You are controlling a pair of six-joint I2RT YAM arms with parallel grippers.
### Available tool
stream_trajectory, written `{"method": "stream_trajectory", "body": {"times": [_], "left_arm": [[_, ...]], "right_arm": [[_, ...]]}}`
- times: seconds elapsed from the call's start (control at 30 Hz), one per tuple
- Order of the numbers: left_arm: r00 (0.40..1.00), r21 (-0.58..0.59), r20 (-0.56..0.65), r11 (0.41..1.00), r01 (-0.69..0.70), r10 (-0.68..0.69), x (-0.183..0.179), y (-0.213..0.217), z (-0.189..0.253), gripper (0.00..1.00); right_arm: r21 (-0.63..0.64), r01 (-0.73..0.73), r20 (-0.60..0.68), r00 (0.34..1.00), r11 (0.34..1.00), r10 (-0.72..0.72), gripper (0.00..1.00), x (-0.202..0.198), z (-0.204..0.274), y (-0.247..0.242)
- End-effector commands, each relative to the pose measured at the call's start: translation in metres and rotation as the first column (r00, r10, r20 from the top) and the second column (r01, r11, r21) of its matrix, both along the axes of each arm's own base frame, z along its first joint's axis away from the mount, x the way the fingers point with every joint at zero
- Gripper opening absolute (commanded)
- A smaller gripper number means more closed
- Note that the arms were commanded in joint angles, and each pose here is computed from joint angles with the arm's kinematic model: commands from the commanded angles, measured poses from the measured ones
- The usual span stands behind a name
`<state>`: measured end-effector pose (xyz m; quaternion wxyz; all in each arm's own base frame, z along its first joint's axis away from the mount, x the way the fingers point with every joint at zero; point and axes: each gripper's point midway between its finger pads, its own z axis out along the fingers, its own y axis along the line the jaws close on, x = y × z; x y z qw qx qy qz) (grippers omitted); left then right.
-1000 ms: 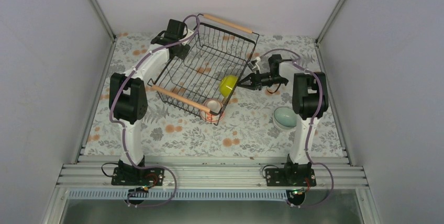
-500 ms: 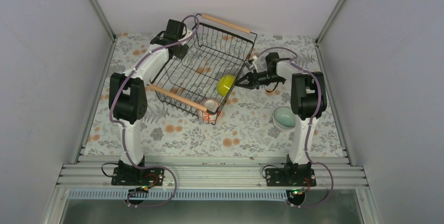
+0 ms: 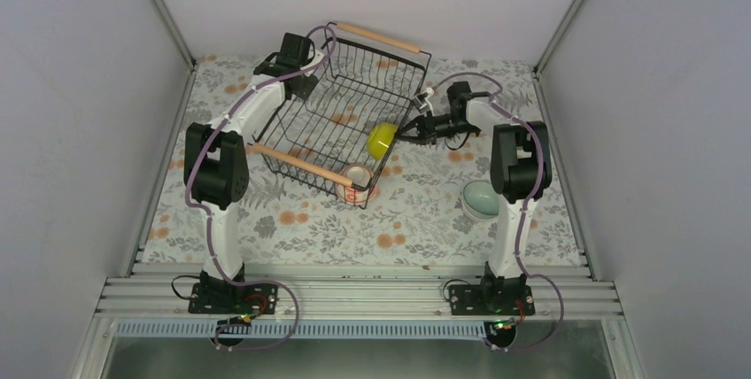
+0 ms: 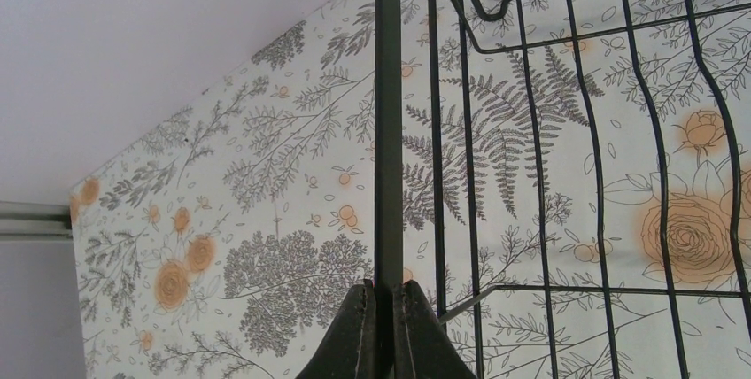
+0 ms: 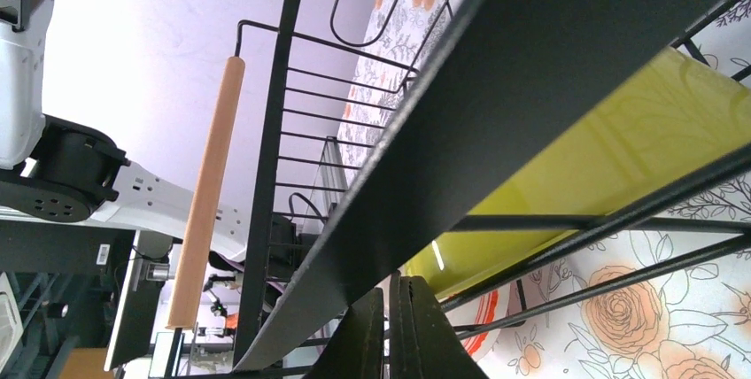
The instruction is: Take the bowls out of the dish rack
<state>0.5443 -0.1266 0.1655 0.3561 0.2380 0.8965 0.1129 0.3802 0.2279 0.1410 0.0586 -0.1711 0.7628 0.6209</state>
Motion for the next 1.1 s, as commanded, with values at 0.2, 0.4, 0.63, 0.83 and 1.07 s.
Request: {"method": "stream_trajectory", "body": {"times": [0.2, 0.4, 0.63, 0.83, 1.07], "left_arm": [[0.98, 0.012, -0.173, 0.995, 0.102, -0.099, -0.033, -0.026, -0.047, 0.02], [0.977, 0.004, -0.175, 0.993, 0.121, -0.118, -0.035, -0.034, -0.046, 0.02], [0.97, 0.003, -0.183, 0.987, 0.161, -0.158, -0.041, -0.049, -0.049, 0.02], [0.969, 0.002, -0.183, 0.986, 0.168, -0.165, -0.042, -0.051, -0.048, 0.02], [0.969, 0.0, -0.185, 0.986, 0.169, -0.166, -0.043, -0.051, -0.05, 0.02]], "right_arm": [[0.071, -0.082, 0.075, 0.994, 0.994, 0.077, 0.04, -0.004, 0.011, 0.033], [0.052, -0.084, 0.11, 0.991, 0.995, 0.078, 0.04, -0.008, 0.006, 0.037], [0.034, -0.077, 0.176, 0.982, 0.996, 0.07, 0.13, -0.021, -0.002, 0.048], [-0.01, -0.024, 0.303, 0.953, 1.0, 0.026, 0.43, -0.018, 0.01, 0.048], [-0.002, 0.0, 0.323, 0.946, 1.0, 0.001, 0.34, -0.024, 0.026, 0.029]]}}
